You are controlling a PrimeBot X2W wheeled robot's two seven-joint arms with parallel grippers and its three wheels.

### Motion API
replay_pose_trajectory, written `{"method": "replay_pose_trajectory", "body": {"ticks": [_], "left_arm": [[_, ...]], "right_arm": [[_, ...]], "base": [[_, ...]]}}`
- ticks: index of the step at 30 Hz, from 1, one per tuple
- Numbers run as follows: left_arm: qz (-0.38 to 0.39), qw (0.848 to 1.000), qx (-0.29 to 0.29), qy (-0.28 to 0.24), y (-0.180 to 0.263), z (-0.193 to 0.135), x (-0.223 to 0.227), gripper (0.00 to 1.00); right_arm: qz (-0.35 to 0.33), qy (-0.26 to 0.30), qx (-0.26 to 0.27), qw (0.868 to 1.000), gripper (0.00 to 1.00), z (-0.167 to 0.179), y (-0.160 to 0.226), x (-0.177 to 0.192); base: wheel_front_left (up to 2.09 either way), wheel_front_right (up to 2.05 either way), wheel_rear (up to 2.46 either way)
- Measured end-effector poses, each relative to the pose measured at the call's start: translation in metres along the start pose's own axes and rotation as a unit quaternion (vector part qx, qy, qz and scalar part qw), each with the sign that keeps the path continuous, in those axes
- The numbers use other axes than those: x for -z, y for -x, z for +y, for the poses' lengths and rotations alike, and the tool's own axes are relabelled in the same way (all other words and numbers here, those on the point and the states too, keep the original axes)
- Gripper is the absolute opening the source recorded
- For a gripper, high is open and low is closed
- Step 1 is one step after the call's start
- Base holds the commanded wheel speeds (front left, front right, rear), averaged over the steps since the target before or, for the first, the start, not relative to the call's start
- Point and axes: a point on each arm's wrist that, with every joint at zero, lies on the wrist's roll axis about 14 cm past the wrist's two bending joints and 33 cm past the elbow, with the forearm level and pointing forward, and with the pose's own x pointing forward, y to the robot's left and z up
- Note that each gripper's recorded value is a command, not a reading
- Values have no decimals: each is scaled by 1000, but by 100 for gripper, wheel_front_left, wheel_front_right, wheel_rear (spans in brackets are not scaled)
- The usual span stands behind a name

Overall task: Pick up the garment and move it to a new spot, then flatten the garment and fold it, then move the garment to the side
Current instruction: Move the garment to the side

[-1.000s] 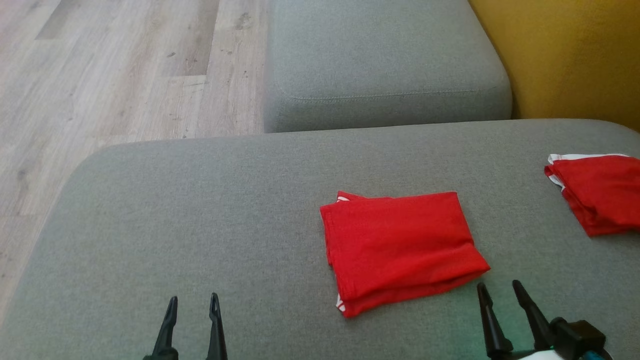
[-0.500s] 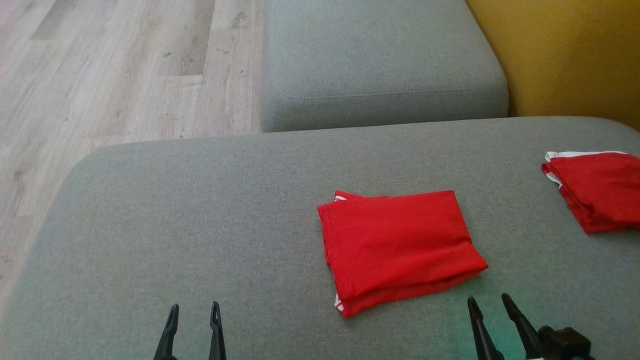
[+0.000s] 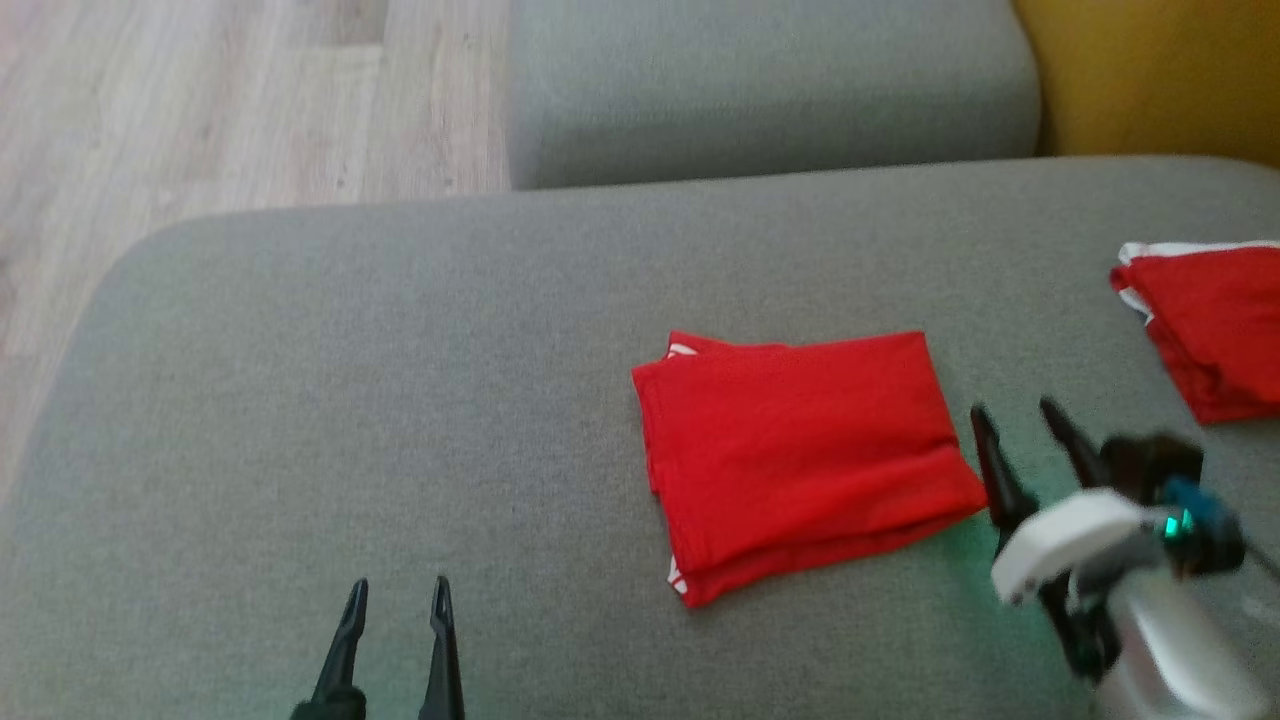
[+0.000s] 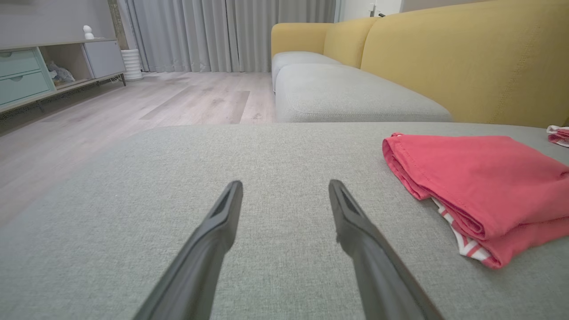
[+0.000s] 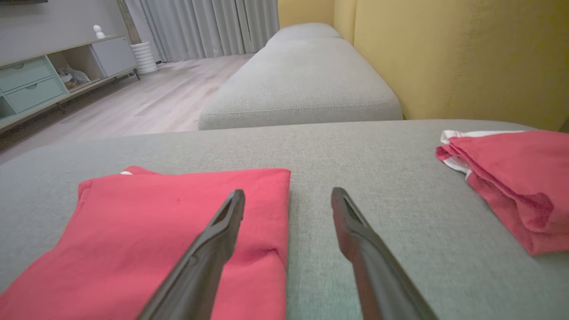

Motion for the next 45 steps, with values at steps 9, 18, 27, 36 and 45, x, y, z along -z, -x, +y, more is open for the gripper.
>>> {"method": "replay_pose_trajectory", "body": {"ticks": [9,18,27,36,45], "left_arm": [[6,1000,11,3,-22,-8,1,100],[16,1000,6,8,-28,-5,6,100],[9,1000,10,7,-36,-6,1,100],[18,1000,20,16,-44,-13,6,100],[29,998,57,23,-74,-35,14,100]], "right_arm": [[78,-10,15,997,100,-12,-32,32],[133,-43,16,990,100,-2,-26,76],[136,-45,-15,990,0,15,-30,77],[101,0,-13,995,0,-19,-45,46],[52,85,51,994,0,-112,-71,-19]], "base": [[0,0,0],[0,0,0],[0,0,0],[0,0,0],[0,0,0]]}}
